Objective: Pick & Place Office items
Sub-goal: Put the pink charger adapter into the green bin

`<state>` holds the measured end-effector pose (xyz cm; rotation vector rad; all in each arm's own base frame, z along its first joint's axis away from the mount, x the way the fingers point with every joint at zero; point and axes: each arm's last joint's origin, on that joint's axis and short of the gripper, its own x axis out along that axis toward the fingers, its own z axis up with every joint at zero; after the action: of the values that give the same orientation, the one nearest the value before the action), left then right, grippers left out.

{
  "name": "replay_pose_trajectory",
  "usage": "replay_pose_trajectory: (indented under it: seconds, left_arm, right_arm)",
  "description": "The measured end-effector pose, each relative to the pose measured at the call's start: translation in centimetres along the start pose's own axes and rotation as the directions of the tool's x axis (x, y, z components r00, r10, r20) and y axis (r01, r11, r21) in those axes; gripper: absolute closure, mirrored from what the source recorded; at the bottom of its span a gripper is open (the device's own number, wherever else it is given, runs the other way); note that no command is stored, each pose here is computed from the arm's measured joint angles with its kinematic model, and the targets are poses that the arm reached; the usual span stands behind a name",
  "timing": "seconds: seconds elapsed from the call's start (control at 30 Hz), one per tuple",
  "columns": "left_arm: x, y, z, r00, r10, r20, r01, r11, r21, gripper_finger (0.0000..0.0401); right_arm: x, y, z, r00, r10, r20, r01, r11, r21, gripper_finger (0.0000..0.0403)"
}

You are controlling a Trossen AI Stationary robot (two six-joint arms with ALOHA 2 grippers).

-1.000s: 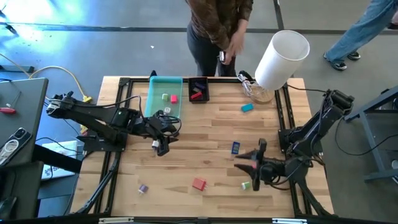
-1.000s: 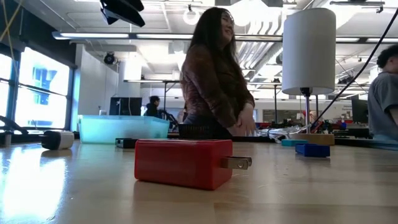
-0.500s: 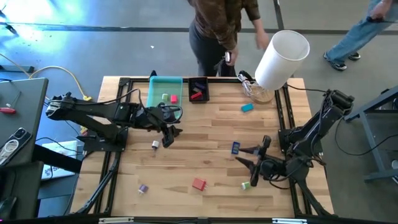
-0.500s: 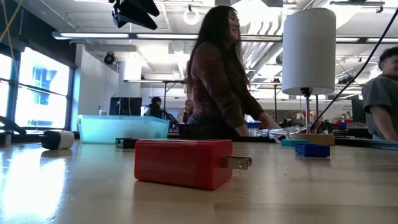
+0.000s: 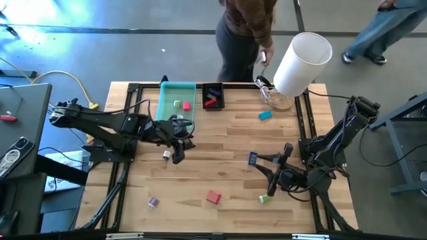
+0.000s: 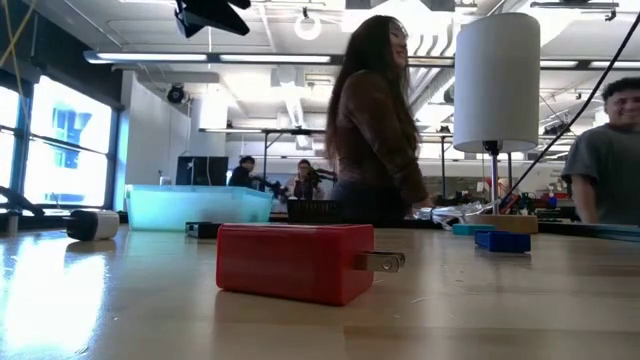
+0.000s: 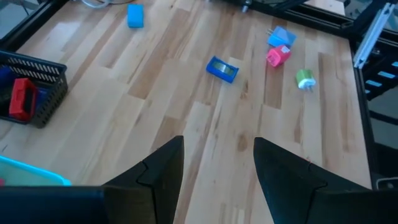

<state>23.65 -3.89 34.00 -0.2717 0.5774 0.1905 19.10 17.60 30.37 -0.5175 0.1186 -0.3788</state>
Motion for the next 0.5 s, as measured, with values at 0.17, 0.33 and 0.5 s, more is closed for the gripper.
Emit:
replay_pose_trajectory:
  seconds: [0.17, 0.33, 0.5]
  left_arm:
    - [0.01, 0.00, 0.00, 1.000, 0.001, 0.000, -0.001, 1.000, -0.001, 0.0215]
    - [0.01, 0.01, 0.01, 1.000, 0.002, 0.001, -0.002, 1.000, -0.003, 0.0215]
    - [0.01, 0.00, 0.04, 1.000, 0.001, 0.004, -0.001, 1.000, -0.021, 0.0215]
  right_arm:
    - [0.38, -0.19, -0.10, 1.000, -0.025, -0.014, 0.025, 1.000, -0.002, 0.0231]
    - [0.25, -0.04, -0.02, 1.000, 0.012, 0.006, -0.012, 1.000, 0.009, 0.0160]
    - [0.25, 0.00, -0.01, 1.000, 0.025, 0.012, -0.025, 1.000, 0.009, 0.0087]
